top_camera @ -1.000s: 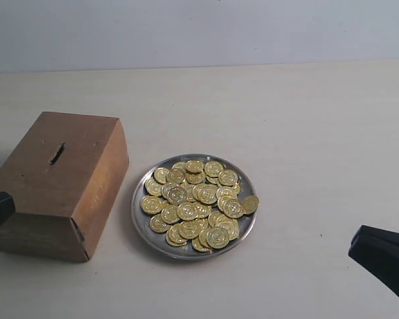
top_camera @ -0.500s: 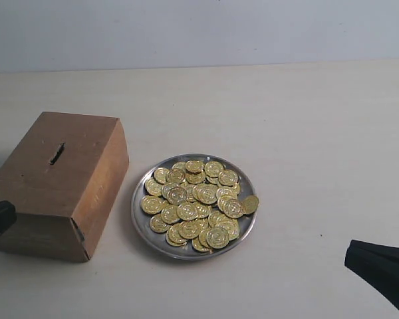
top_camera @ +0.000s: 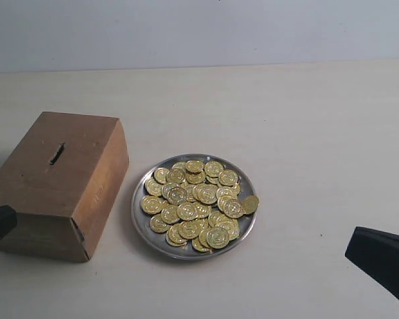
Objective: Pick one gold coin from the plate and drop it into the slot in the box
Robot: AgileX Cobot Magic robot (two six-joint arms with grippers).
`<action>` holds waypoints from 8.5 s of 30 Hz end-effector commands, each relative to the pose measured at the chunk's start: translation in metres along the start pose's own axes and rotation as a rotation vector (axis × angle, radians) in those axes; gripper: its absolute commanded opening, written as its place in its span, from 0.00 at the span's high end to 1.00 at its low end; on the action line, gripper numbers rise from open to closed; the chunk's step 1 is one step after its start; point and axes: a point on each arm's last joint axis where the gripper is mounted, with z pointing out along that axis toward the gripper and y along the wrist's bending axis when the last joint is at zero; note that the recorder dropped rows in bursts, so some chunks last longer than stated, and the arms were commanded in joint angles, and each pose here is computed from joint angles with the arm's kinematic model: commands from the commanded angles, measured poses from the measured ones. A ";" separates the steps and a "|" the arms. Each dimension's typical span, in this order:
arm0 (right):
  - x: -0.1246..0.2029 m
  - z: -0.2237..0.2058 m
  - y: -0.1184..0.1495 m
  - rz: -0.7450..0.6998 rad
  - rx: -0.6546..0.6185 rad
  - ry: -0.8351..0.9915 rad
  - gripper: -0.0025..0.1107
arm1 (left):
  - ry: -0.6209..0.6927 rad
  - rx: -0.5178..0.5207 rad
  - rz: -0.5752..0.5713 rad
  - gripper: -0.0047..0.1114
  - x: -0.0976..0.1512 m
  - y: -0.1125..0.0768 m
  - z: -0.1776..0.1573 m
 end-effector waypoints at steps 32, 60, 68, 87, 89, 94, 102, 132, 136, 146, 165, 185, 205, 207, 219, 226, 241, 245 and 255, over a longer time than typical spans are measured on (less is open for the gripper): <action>-0.030 -0.042 -0.037 -0.022 0.746 -0.608 0.98 | -0.501 -0.598 -0.029 0.96 -0.022 0.032 -0.063; -0.030 -0.043 -0.037 -0.022 0.753 -0.611 0.98 | -0.475 -0.599 -0.036 0.96 -0.018 0.031 -0.063; -0.031 -0.043 -0.036 -0.031 0.741 -0.624 0.98 | -0.081 -0.579 -0.119 0.96 0.016 0.031 -0.053; -0.031 -0.043 -0.036 -0.031 0.741 -0.624 0.98 | -0.100 -0.522 -0.280 0.96 0.018 0.027 -0.050; -0.031 -0.043 -0.036 -0.031 0.741 -0.624 0.98 | -0.096 -0.525 -0.261 0.96 0.018 0.027 -0.050; -0.031 -0.043 -0.036 -0.031 0.741 -0.624 0.98 | -0.086 -0.526 -0.226 0.96 0.018 0.027 -0.050; -0.031 -0.043 -0.036 -0.031 0.741 -0.624 0.98 | -0.094 -0.525 -0.257 0.96 0.018 0.027 -0.050; -0.031 -0.043 -0.036 -0.033 0.741 -0.624 0.98 | -0.087 -0.524 -0.255 0.96 0.018 0.027 -0.050; -0.031 -0.043 -0.036 -0.033 0.741 -0.624 0.98 | -0.087 -0.524 -0.255 0.96 0.018 0.027 -0.050; -0.030 -0.043 -0.035 -0.090 0.760 -0.605 0.98 | -0.087 -0.524 -0.255 0.96 0.018 0.027 -0.050; -0.005 -0.046 -0.052 -0.159 0.985 -0.233 0.98 | -0.085 -0.524 -0.254 0.96 0.018 0.027 -0.050; -0.003 -0.042 -0.049 -0.293 0.944 -0.143 0.98 | -0.085 -0.524 -0.254 0.96 0.018 0.027 -0.050; -0.003 -0.042 -0.049 -0.293 0.944 -0.143 0.98 | -0.085 -0.524 -0.254 0.96 0.018 0.027 -0.050; -0.003 -0.042 -0.049 -0.293 0.944 -0.143 0.98 | -0.085 -0.524 -0.254 0.96 0.018 0.027 -0.050; -0.003 -0.042 -0.049 -0.292 0.944 -0.144 0.98 | -0.085 -0.524 -0.254 0.96 0.018 0.027 -0.050; -0.003 -0.042 -0.049 -0.290 0.943 -0.145 0.98 | -0.085 -0.524 -0.254 0.96 0.018 0.027 -0.050; -0.004 -0.042 -0.049 -0.295 0.941 -0.155 0.98 | -0.085 -0.524 -0.254 0.96 0.018 0.027 -0.050; -0.004 -0.042 -0.049 -0.295 0.941 -0.155 0.98 | -0.085 -0.524 -0.254 0.96 0.018 0.027 -0.050; -0.004 -0.042 -0.049 -0.295 0.941 -0.155 0.98 | -0.085 -0.524 -0.254 0.96 0.018 0.027 -0.050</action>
